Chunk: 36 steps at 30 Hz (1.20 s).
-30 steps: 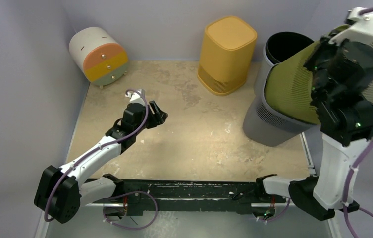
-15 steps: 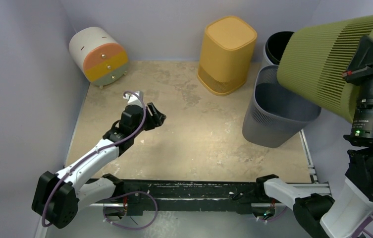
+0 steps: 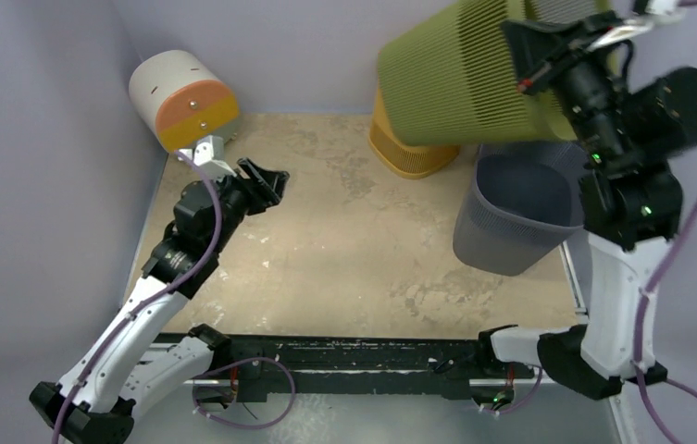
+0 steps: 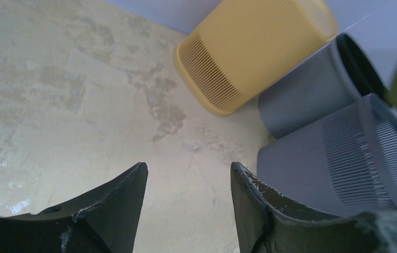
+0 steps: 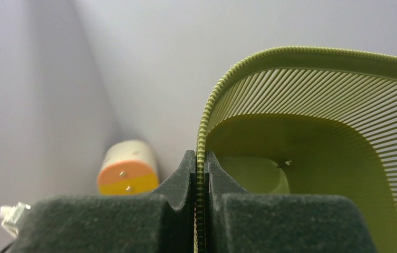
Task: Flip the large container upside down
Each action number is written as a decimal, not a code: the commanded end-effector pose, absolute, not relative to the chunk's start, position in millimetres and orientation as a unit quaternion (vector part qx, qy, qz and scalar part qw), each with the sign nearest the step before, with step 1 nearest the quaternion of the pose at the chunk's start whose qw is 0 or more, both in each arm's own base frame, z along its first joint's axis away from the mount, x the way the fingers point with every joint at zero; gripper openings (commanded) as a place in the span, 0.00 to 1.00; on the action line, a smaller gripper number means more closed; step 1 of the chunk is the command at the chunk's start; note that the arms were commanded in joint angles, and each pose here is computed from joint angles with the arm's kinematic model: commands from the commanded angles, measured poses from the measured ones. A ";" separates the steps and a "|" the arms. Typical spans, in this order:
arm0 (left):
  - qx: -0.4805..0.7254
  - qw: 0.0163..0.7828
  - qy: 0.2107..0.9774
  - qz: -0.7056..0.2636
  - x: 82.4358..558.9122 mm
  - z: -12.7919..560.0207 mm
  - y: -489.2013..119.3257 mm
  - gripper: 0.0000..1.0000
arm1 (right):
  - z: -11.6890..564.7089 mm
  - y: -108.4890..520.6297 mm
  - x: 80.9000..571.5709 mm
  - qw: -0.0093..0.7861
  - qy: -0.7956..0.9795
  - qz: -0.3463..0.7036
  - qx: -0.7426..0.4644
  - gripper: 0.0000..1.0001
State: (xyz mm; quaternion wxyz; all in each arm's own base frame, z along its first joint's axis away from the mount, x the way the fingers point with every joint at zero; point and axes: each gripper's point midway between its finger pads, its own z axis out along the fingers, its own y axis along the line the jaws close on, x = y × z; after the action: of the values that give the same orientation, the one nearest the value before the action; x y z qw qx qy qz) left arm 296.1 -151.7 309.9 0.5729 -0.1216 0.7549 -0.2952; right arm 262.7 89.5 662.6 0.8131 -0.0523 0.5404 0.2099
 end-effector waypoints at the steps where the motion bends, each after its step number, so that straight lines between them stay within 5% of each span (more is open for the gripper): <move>1: -0.133 0.609 0.730 -0.279 286.6 343.0 -132.0 0.56 | 695.2 134.8 250.9 0.819 0.461 0.308 -0.144 0.00; 17: -0.162 0.627 0.718 -0.254 277.1 368.4 -109.8 0.56 | 558.1 262.1 347.9 0.710 0.614 0.306 -0.160 0.00; 27: -0.163 0.625 0.732 -0.217 272.4 367.5 -97.3 0.56 | 428.1 280.5 399.9 0.662 0.731 0.105 -0.132 0.00; 36: -0.166 0.615 0.743 -0.206 275.4 350.6 -97.2 0.57 | 370.6 297.5 399.7 0.627 0.760 0.077 -0.149 0.00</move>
State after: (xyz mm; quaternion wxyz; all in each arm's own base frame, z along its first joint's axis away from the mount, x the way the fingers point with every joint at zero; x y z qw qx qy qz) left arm 274.3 -101.0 346.9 0.6063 -0.1657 0.7476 -0.2148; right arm 397.2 305.7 324.3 0.5670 -0.1923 0.7976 0.0727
